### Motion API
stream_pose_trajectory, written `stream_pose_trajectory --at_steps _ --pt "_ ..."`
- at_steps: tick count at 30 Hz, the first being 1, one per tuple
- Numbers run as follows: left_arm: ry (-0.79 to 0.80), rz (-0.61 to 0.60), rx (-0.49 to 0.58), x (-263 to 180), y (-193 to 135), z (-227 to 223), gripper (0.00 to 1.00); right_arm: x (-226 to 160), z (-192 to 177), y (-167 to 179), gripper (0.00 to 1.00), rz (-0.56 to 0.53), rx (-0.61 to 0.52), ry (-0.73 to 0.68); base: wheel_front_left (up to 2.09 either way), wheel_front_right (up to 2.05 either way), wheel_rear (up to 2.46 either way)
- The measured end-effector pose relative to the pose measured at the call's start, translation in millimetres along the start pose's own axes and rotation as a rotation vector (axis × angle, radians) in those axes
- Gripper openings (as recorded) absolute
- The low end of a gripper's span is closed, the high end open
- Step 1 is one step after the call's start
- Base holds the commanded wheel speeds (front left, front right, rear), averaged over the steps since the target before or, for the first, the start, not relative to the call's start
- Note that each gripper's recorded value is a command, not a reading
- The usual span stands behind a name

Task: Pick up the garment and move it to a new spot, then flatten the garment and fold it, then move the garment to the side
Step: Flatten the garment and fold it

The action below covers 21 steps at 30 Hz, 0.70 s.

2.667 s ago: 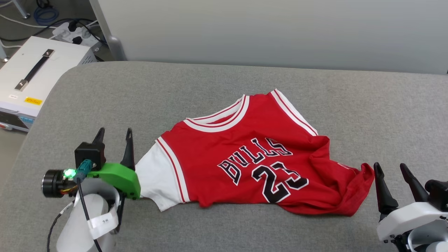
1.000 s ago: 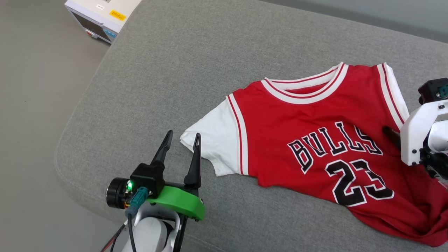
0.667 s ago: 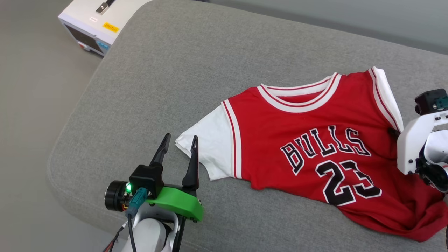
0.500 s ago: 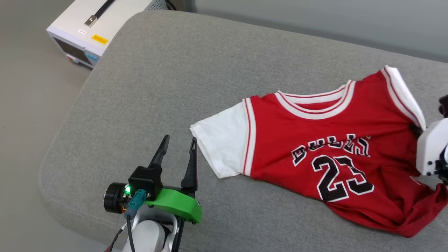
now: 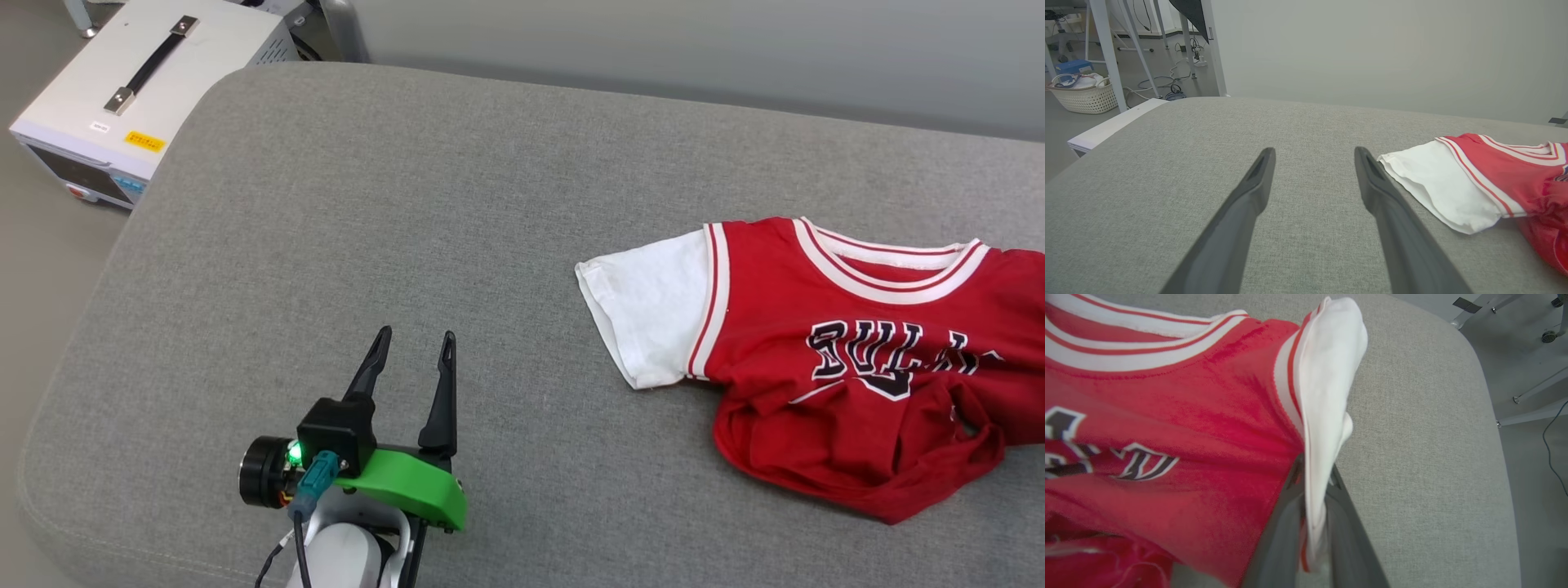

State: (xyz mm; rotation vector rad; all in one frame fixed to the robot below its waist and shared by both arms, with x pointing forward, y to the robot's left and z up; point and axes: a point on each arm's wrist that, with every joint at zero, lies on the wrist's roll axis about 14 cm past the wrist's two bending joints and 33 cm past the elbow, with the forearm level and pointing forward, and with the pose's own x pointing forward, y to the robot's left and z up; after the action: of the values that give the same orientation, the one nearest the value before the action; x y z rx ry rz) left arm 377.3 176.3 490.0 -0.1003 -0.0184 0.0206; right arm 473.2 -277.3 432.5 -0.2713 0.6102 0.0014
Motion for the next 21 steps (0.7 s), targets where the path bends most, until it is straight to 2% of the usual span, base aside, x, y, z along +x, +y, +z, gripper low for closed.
stream_pose_trajectory --at_steps 7,10,11,12,17,21 --pt "0.038 -0.012 0.009 5 -1 -13 1.00 14 -39 33 0.00 0.057 -0.027 0.117 0.00 0.00 0.00" --pt "0.045 -0.011 0.012 4 0 -15 1.00 18 -42 41 0.00 0.076 -0.057 0.132 0.00 0.00 0.00" --pt "0.048 -0.011 0.013 3 0 -15 1.00 20 -39 45 0.79 0.085 -0.069 0.130 0.00 0.00 0.00" --pt "0.045 -0.011 0.013 2 0 -15 1.00 20 -37 45 1.00 0.087 -0.069 0.122 0.00 0.00 0.00" --pt "0.029 -0.018 0.012 1 -3 -9 1.00 14 -26 48 1.00 0.098 -0.053 0.065 0.00 0.00 0.00" --pt "0.006 -0.033 0.008 2 -8 -2 1.00 1 -2 48 1.00 0.108 -0.008 -0.043 0.00 0.00 0.00"
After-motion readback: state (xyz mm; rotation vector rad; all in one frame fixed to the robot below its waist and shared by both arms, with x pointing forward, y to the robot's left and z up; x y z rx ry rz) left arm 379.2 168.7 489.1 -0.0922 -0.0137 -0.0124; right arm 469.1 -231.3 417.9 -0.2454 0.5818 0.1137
